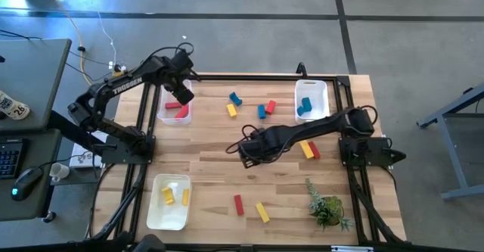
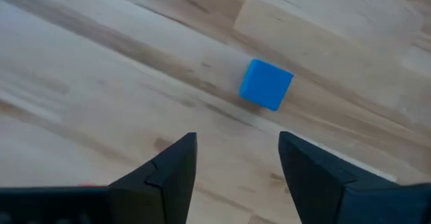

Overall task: Sort & place blocks by color
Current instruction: Put the blue block into the top white bin

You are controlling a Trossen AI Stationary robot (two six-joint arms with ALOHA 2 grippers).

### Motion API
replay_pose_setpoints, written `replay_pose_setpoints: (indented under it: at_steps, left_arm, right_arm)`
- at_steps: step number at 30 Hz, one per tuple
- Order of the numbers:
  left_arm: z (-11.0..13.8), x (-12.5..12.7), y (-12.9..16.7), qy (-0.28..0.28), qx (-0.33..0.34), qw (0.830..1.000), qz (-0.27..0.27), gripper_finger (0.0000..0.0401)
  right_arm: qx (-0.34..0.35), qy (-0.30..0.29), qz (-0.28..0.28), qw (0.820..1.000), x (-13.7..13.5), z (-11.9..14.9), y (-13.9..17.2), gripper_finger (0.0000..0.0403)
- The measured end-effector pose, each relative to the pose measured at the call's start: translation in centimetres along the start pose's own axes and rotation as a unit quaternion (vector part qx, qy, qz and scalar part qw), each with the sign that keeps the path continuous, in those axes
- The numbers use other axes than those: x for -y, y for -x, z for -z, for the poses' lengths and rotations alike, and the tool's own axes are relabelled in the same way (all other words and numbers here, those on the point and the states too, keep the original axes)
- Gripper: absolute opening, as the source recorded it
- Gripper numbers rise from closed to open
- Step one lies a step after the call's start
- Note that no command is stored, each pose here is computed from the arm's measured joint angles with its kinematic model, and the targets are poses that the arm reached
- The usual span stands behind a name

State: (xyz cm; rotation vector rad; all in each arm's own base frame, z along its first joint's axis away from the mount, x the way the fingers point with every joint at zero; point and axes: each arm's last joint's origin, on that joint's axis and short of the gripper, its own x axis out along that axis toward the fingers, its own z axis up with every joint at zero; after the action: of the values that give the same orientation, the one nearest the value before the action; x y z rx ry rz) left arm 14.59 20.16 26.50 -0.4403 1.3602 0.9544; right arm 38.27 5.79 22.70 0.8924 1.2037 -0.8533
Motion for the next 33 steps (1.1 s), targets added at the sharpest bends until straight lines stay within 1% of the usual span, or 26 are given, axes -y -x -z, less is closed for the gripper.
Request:
replay_pose_setpoints:
  at_steps: [4,7,9,20,24,27,31,32,33]
  left_arm:
    - [-0.3,0.0,1.8,0.002,0.037,0.999,0.034,0.0125]
    - [-0.3,0.3,2.5,-0.002,0.057,0.997,0.050,0.0125]
    - [-0.3,0.5,2.8,-0.004,0.067,0.996,0.052,0.0125]
    - [-0.3,0.7,2.9,-0.009,0.068,0.996,0.052,0.0125]
    - [-0.3,0.7,2.9,-0.019,0.069,0.996,0.051,0.0125]
    - [-0.3,0.7,2.9,-0.021,0.071,0.996,0.051,0.0125]
    - [-0.5,0.7,2.9,-0.020,0.079,0.995,0.051,0.0125]
    - [-0.5,0.7,2.9,-0.019,0.082,0.995,0.051,0.0125]
    - [-0.6,0.7,2.9,-0.018,0.084,0.995,0.051,0.0125]
  right_arm:
    - [-0.008,-0.005,0.023,1.000,-0.1,-0.5,-1.7,0.0202]
    - [-0.017,-0.011,0.034,0.999,-0.1,-0.9,-2.7,0.0202]
    - [-0.020,-0.015,0.044,0.999,0.0,-1.2,-3.4,0.0202]
    - [-0.042,-0.034,0.078,0.995,0.2,-2.6,-6.9,0.0202]
    - [-0.051,-0.026,0.086,0.995,0.1,-2.6,-8.2,0.0198]
    - [-0.060,-0.024,0.086,0.994,0.1,-2.6,-8.5,0.0175]
    - [-0.059,-0.023,0.086,0.994,0.1,-2.6,-8.4,0.0116]
    - [-0.059,-0.022,0.086,0.994,0.1,-2.6,-8.4,0.0107]
    - [-0.058,-0.021,0.086,0.994,0.1,-2.6,-8.4,0.0107]
